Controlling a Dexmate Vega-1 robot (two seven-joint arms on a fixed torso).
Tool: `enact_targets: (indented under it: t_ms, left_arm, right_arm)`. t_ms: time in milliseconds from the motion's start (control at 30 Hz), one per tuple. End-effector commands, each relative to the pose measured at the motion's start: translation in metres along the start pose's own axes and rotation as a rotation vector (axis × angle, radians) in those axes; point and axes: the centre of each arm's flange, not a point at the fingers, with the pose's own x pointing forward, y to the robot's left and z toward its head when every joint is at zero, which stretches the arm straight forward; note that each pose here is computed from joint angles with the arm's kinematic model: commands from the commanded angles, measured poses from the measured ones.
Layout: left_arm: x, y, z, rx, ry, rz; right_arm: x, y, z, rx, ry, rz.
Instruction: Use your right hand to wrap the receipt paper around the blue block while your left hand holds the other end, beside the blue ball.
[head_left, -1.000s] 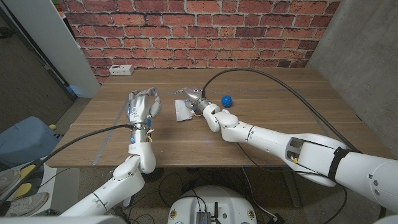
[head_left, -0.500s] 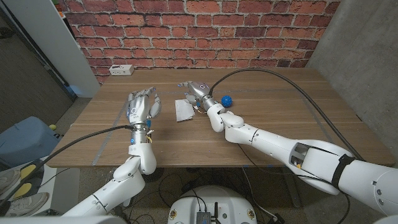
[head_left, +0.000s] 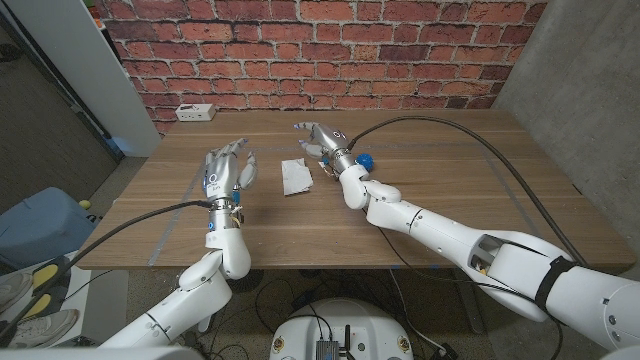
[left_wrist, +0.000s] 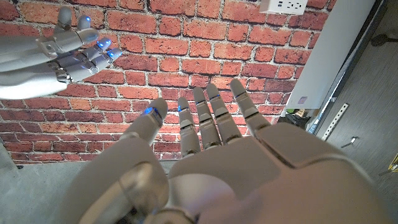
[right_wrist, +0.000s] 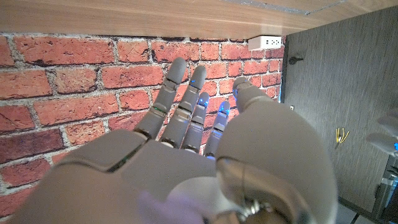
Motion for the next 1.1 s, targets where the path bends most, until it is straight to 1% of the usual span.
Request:
enact_targets:
  t_ms: [33, 133, 200, 267, 300, 333, 400, 467, 567, 700, 900, 1033, 1100]
  left_arm:
    - [0.006, -0.001, -0.008, -0.101, 0.036, -0.034]
    - [0.009, -0.001, -0.011, -0.129, 0.034, -0.036]
    - [0.011, -0.001, -0.013, -0.139, 0.032, -0.039]
    - [0.014, -0.001, -0.017, -0.167, 0.031, -0.05]
    - [0.014, -0.001, -0.017, -0.169, 0.031, -0.051]
    - [0.017, -0.001, -0.02, -0.192, 0.031, -0.06]
    - [0.019, 0.0, -0.023, -0.21, 0.029, -0.07]
    - [0.022, 0.0, -0.028, -0.222, 0.024, -0.077]
    - [0.026, 0.001, -0.034, -0.24, 0.015, -0.089]
    - [0.032, 0.001, -0.042, -0.276, 0.006, -0.105]
    - [0.04, -0.001, -0.052, -0.299, -0.01, -0.139]
    - [0.045, -0.001, -0.059, -0.305, -0.01, -0.161]
    - [0.048, -0.001, -0.063, -0.326, 0.001, -0.171]
  right_arm:
    - [-0.003, -0.018, -0.012, 0.225, 0.035, -0.1]
    - [-0.005, -0.022, -0.015, 0.282, 0.057, -0.121]
    - [-0.006, -0.023, -0.016, 0.298, 0.064, -0.124]
    - [-0.009, -0.025, -0.02, 0.347, 0.09, -0.132]
    - [-0.009, -0.025, -0.02, 0.348, 0.09, -0.131]
    - [-0.011, -0.026, -0.022, 0.39, 0.104, -0.137]
    - [-0.012, -0.027, -0.026, 0.442, 0.107, -0.135]
    - [-0.014, -0.028, -0.028, 0.469, 0.101, -0.134]
    - [-0.019, -0.03, -0.031, 0.505, 0.116, -0.148]
    - [-0.026, -0.035, -0.037, 0.559, 0.152, -0.185]
    - [-0.035, -0.04, -0.052, 0.638, 0.195, -0.246]
    - [-0.04, -0.042, -0.058, 0.647, 0.229, -0.308]
    - [-0.043, -0.044, -0.062, 0.644, 0.244, -0.337]
